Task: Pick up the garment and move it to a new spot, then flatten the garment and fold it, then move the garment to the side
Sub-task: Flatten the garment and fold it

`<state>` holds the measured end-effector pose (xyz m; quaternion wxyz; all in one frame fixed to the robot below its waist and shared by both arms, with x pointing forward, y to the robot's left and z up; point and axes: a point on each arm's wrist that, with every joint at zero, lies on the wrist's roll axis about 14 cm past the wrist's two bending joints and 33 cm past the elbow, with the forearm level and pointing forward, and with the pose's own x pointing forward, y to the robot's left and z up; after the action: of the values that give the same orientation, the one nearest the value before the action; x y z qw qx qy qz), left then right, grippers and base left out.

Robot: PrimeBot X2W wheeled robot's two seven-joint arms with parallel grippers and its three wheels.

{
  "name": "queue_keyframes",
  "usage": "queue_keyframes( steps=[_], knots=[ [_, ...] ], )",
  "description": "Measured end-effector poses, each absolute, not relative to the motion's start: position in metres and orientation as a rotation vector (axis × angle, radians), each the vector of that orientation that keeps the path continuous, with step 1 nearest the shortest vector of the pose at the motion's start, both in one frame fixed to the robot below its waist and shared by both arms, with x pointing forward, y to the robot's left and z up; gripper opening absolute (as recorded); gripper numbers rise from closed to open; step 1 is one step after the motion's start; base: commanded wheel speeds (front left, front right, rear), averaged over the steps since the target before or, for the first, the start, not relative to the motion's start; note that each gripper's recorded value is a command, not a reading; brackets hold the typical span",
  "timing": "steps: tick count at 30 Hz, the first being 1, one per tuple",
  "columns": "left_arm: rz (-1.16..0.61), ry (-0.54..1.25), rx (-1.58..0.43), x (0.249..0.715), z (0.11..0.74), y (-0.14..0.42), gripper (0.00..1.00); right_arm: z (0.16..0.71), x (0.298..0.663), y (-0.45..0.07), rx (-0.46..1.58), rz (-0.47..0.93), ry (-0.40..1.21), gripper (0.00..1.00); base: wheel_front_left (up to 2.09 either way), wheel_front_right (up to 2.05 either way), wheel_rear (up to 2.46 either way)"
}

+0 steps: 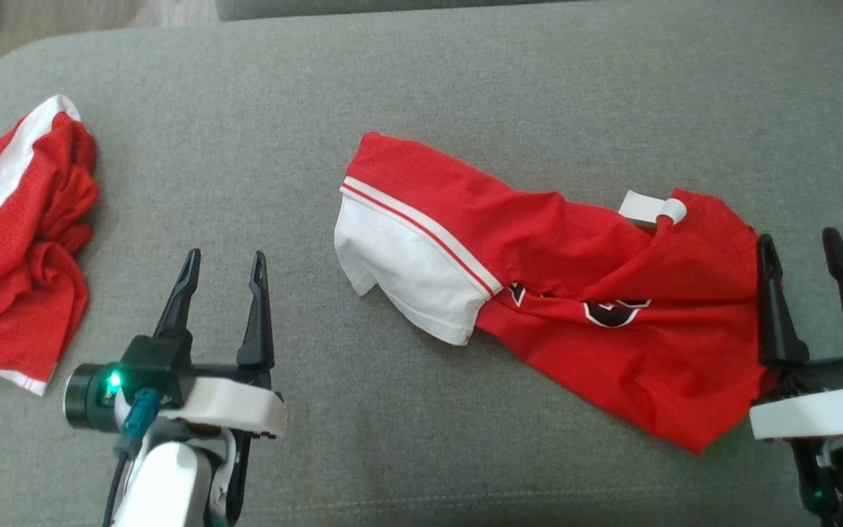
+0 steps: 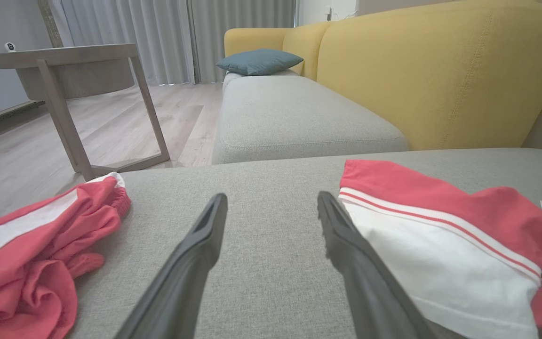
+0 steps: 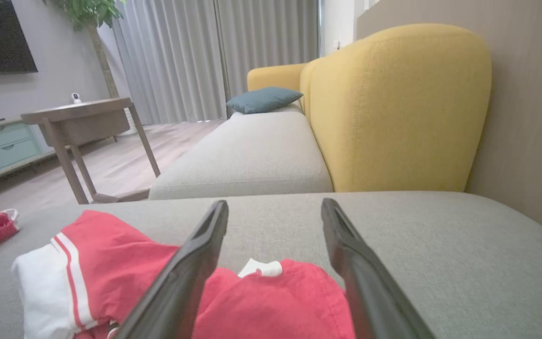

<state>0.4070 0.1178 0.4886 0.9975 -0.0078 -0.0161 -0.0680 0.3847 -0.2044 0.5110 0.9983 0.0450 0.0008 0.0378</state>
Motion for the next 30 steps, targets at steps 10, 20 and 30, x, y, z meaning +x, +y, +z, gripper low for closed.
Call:
queue_keyframes(
  steps=[10,20,30],
  knots=[
    [-0.136,-0.011,-0.004,0.397,0.483,0.12,1.0,0.516,0.377,-0.2,0.114,0.07,-0.007,1.0,0.0,0.0,0.0],
    [-0.184,0.032,0.002,0.395,0.473,0.109,1.0,0.511,0.378,-0.198,0.122,0.073,0.01,1.0,0.0,0.0,0.0],
    [-0.417,0.339,-0.053,0.407,0.417,0.049,1.0,0.497,0.382,-0.197,0.136,0.072,0.056,1.0,0.0,0.0,0.0]
  ],
)
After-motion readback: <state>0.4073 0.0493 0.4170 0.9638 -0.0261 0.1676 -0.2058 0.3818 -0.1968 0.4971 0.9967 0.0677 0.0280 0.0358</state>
